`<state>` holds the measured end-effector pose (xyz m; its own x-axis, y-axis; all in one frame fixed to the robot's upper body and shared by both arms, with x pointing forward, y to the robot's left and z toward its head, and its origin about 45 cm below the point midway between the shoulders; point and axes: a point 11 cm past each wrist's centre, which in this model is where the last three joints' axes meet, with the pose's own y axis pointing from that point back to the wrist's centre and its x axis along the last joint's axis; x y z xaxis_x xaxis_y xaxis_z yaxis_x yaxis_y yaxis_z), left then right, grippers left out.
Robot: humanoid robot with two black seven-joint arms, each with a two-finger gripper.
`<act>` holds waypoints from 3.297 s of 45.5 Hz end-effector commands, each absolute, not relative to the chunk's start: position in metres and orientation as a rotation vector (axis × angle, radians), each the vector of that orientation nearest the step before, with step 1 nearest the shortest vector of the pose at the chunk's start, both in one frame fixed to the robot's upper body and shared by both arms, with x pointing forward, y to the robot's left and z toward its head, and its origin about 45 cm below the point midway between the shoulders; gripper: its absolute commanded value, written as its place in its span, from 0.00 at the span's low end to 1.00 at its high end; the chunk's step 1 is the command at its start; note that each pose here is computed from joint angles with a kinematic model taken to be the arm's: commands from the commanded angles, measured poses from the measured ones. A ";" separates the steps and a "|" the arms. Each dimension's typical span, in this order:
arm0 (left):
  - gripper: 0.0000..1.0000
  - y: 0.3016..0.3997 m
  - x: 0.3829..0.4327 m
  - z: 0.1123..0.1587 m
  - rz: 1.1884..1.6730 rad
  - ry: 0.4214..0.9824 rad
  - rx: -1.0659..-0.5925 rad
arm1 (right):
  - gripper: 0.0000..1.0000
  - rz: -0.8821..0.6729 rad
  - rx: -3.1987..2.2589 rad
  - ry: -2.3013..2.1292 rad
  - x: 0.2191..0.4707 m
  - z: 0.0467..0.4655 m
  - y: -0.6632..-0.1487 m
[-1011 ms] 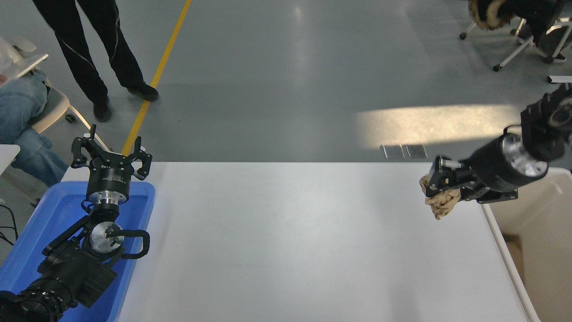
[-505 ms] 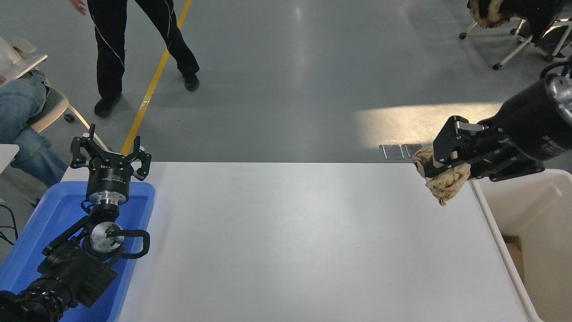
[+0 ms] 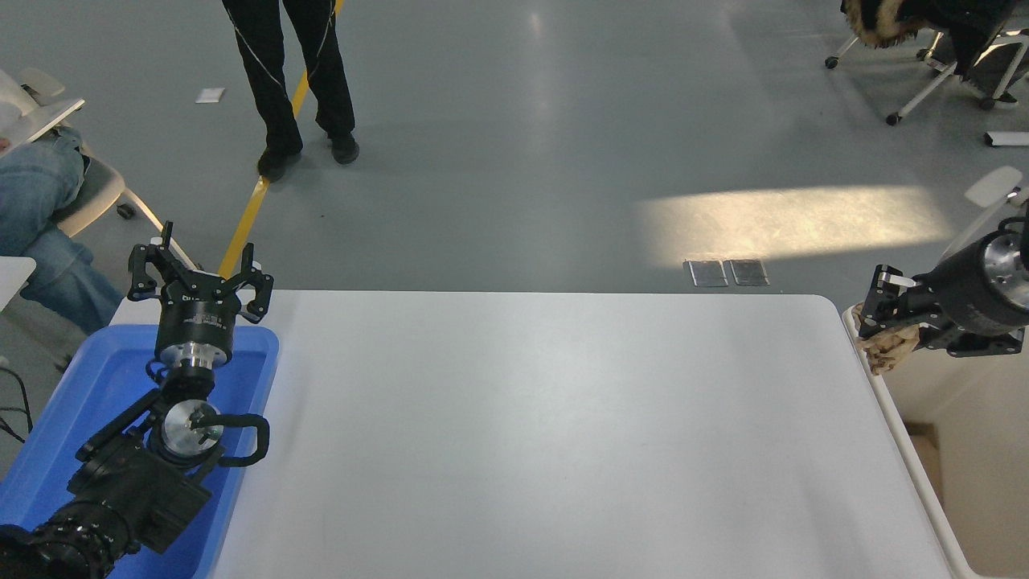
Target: Pick up paper ball place in dustbin
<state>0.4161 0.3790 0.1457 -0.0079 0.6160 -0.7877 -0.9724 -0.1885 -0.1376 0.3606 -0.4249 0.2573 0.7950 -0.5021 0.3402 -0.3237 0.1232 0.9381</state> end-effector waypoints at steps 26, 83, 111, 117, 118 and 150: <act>0.99 0.3791 0.4160 0.1456 1.559 0.544 -0.886 | 0.00 -0.034 1.033 -1.121 0.329 0.103 -0.566; 0.99 0.3786 0.4165 0.1461 1.557 0.543 -0.884 | 0.98 -0.193 1.214 -1.147 0.328 0.151 -0.554; 0.99 0.3783 0.4165 0.1460 1.555 0.544 -0.881 | 0.99 -0.065 1.604 -0.621 0.302 0.305 -0.390; 0.99 0.3787 0.4160 0.1454 1.558 0.544 -0.883 | 0.99 -0.075 1.623 -0.615 0.314 0.343 -0.349; 0.99 0.3787 0.4160 0.1454 1.558 0.544 -0.883 | 0.99 -0.075 1.632 -0.608 0.316 0.350 -0.341; 0.99 0.3792 0.4160 0.1455 1.560 0.545 -0.885 | 0.98 -0.030 1.759 -0.406 0.313 0.408 -0.224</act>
